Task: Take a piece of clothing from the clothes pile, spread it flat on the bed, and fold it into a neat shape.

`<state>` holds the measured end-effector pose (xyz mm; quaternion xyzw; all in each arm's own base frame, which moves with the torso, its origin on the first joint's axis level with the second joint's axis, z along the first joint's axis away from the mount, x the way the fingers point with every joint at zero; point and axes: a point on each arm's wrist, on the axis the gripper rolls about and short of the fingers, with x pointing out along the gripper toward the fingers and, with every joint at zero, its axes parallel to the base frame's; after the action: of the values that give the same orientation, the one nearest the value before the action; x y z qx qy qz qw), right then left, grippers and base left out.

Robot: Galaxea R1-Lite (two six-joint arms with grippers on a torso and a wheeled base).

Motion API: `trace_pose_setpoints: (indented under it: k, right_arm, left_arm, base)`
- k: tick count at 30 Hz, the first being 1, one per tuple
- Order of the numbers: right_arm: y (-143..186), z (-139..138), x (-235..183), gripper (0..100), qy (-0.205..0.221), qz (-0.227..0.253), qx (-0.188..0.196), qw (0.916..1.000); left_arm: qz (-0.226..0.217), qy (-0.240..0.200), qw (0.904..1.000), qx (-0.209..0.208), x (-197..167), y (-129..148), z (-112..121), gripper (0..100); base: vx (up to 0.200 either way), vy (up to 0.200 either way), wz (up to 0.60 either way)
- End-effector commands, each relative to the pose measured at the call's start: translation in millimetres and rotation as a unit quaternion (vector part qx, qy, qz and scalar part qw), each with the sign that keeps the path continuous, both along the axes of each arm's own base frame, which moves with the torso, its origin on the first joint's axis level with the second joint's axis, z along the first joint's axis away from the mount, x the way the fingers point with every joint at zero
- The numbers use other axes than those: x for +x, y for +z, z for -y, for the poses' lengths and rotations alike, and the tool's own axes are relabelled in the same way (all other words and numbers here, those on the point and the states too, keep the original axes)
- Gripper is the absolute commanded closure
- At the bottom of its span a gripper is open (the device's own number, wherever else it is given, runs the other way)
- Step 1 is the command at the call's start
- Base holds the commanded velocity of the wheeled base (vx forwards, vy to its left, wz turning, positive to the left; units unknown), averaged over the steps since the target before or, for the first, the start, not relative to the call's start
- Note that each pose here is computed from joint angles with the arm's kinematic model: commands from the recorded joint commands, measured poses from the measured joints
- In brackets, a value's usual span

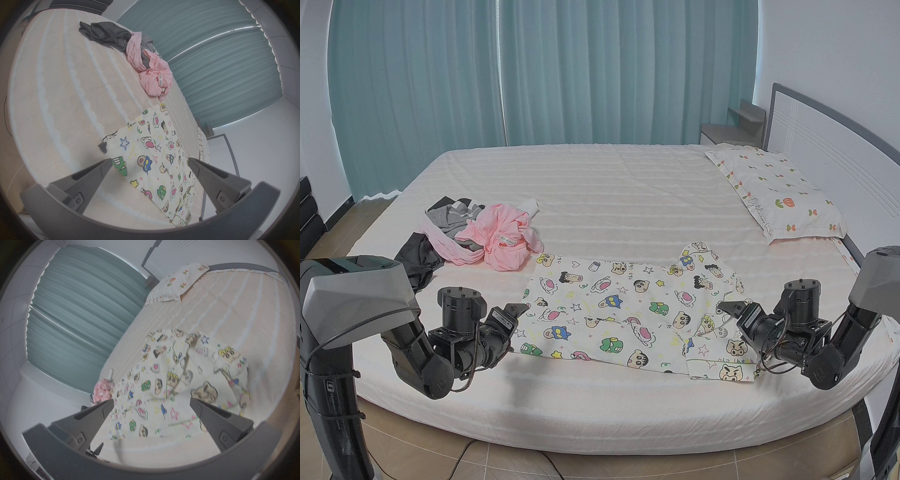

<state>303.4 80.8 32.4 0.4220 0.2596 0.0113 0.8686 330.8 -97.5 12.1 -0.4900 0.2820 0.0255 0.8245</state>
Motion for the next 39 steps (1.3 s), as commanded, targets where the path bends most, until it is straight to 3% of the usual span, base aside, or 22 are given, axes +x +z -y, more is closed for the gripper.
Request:
trace_pose_setpoints:
  k: [1, 12, 21, 29, 31, 34, 37, 39]
  right_arm:
    - [-14.7, 4.9, -6.9, 0, -0.004, -0.018, -0.005, 0.9998]
    - [-8.7, 1.3, -9.7, 0, 0.003, -0.009, -0.003, 1.0]
    - [-6.8, -3.5, -13.5, 0, 0.012, -0.008, -0.003, 0.9999]
    - [-4.6, -5.8, -15.2, 0, 0.017, -0.006, -0.002, 0.9998]
    - [-4.9, -5.0, -19.0, 0, 0.023, -0.01, 0.0, 0.9997]
    - [-5.1, -5.0, -20.2, 0, 0.03, -0.013, 0.003, 0.9995]
    - [-5.3, -4.9, -20.5, 0, 0.029, -0.013, 0.002, 0.9995]
    - [-5.2, -5.0, -20.5, 0, 0.03, -0.013, 0.003, 0.9995]
  left_arm:
    - [-0.001, -0.001, 1.0, 0.001, -2.0, -0.3, 0.2, 0]
    - [0.004, -0.009, 1.0, 0.0, -2.5, 0.7, 4.5, 0]
    - [0.03, -0.024, 0.9993, -0.004, -10.0, 1.7, 11.4, 0]
    - [0.052, -0.052, 0.9966, 0.036, -20.7, 4.7, 12.5, 0]
    - [0.098, -0.076, 0.9904, 0.062, -26.0, 30.0, 15.9, 0]
    - [0.119, -0.105, 0.9826, 0.096, -27.9, 52.9, 22.2, 0]
    - [0.081, -0.13, 0.976, 0.155, -15.7, 66.1, 19.0, 0]
    - [0.063, -0.167, 0.9702, 0.164, -7.6, 66.1, 5.5, 0]
  base:
    - [0.2, 0.0, 0.0]
    - [0.2, 0.0, 0.0]
    - [0.0, 0.0, 0.0]
    - [0.0, 0.0, 0.0]
    - [0.0, 0.0, 0.0]
    - [0.0, 0.0, 0.0]
    - [0.0, 0.0, 0.0]
    - [0.0, 0.0, 0.0]
